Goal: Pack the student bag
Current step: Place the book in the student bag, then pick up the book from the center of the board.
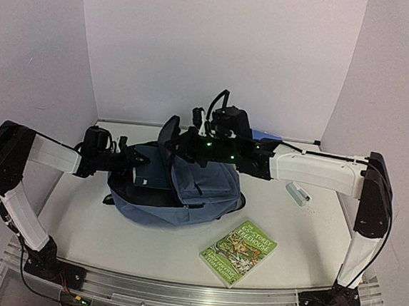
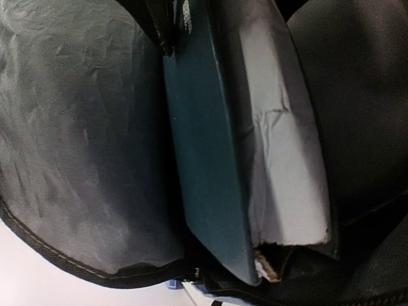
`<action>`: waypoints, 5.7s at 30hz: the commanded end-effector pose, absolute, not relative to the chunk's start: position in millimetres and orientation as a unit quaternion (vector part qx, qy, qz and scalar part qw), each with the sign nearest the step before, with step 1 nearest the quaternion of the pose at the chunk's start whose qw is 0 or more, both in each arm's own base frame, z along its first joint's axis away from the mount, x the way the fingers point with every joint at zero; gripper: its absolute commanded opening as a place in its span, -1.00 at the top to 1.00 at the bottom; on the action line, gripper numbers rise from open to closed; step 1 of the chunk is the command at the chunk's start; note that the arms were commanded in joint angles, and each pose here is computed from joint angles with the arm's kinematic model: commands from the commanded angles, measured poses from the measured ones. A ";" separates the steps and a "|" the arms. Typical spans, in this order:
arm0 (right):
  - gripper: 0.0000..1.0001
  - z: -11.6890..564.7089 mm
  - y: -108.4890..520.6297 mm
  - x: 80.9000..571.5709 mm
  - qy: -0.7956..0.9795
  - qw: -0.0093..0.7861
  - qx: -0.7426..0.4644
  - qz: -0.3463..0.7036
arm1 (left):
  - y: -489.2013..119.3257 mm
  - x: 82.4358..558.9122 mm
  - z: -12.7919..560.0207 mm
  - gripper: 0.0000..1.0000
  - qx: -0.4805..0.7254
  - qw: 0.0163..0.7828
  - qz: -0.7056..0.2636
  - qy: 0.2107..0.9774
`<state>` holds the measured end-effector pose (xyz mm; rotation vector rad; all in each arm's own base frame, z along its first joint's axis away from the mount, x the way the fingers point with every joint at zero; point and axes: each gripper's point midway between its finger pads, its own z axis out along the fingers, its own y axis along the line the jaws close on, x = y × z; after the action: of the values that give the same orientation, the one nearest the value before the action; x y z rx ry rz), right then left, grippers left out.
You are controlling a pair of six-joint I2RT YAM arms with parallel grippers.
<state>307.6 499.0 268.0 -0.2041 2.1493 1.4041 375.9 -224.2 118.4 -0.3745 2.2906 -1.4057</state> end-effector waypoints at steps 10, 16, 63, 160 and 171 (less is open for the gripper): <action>1.00 297.5 500.9 306.2 0.774 0.309 -0.082 0.546 | -187.1 363.0 116.9 -0.70 -0.092 0.232 -0.335 0.909; 1.00 294.3 502.0 306.8 0.776 0.307 -0.082 0.545 | -186.4 357.0 102.3 -0.79 -0.093 0.206 -0.326 0.918; 0.73 143.0 338.0 376.1 0.874 0.297 0.096 0.373 | -179.6 335.7 183.3 -0.88 -0.067 0.271 -0.341 0.898; 0.21 41.0 354.1 177.2 0.900 0.075 0.020 0.429 | -359.9 180.5 69.7 -0.30 0.069 0.120 -0.464 0.875; 0.21 42.7 366.8 173.2 0.892 0.063 0.008 0.447 | -366.5 166.8 39.8 -0.05 0.063 0.063 -0.457 0.885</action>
<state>178.8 350.5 32.3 0.0724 2.7248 1.2494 167.7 -350.6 32.7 0.1691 2.6922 -1.2990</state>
